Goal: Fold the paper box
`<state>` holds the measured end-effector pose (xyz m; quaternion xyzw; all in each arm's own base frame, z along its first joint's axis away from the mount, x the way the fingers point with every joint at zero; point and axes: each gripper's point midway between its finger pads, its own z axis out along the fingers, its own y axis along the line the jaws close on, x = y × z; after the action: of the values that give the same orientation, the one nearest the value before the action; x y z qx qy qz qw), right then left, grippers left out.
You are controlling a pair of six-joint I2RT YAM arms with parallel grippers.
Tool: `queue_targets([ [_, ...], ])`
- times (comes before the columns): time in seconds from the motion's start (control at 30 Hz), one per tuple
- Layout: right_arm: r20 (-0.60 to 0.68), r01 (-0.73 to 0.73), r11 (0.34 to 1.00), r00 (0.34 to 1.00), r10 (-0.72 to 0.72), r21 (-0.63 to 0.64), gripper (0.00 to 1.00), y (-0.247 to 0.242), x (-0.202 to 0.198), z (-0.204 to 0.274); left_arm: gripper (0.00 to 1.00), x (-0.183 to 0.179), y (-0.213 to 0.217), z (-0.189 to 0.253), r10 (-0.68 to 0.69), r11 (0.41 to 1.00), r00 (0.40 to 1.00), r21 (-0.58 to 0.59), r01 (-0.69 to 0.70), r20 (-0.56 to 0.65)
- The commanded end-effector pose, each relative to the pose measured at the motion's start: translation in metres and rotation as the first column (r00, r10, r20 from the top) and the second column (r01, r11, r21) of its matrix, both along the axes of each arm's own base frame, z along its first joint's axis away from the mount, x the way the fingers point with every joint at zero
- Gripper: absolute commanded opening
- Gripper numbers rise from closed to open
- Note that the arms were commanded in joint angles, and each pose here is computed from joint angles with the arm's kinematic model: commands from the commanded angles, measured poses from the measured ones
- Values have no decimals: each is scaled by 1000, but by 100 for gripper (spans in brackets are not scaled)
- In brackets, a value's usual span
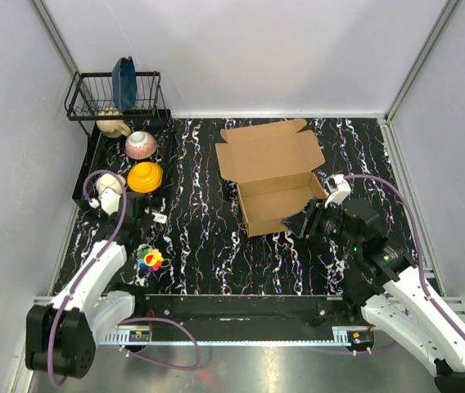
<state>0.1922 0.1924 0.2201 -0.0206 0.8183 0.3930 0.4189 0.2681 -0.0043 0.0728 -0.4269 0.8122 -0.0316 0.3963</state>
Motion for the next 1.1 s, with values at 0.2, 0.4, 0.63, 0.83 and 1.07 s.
queue_targets([
  [0.2, 28, -25, 1000, 999, 25, -12, 57, -3, -9, 9, 0, -7, -19, 41, -94, 994, 988, -40, 99, 119],
  [0.4, 14, -8, 1000, 1000, 8, -24, 58, -4, -6, 0, 0, -1, -61, 92, -190, 980, 954, -14, 199, 230],
  [0.63, 76, 32, 999, 997, -29, -41, 58, -11, 3, 20, 0, 32, -119, 190, -288, 955, 877, 49, 293, 383],
  [0.83, 102, 193, 975, 978, -182, -106, 57, -22, 42, 17, 0, 76, -185, 244, -409, 911, 806, 141, 387, 429],
  [1.07, 183, 340, 934, 931, -317, -110, 57, -33, 78, 36, 0, 106, -257, 260, -563, 826, 725, 237, 511, 398],
])
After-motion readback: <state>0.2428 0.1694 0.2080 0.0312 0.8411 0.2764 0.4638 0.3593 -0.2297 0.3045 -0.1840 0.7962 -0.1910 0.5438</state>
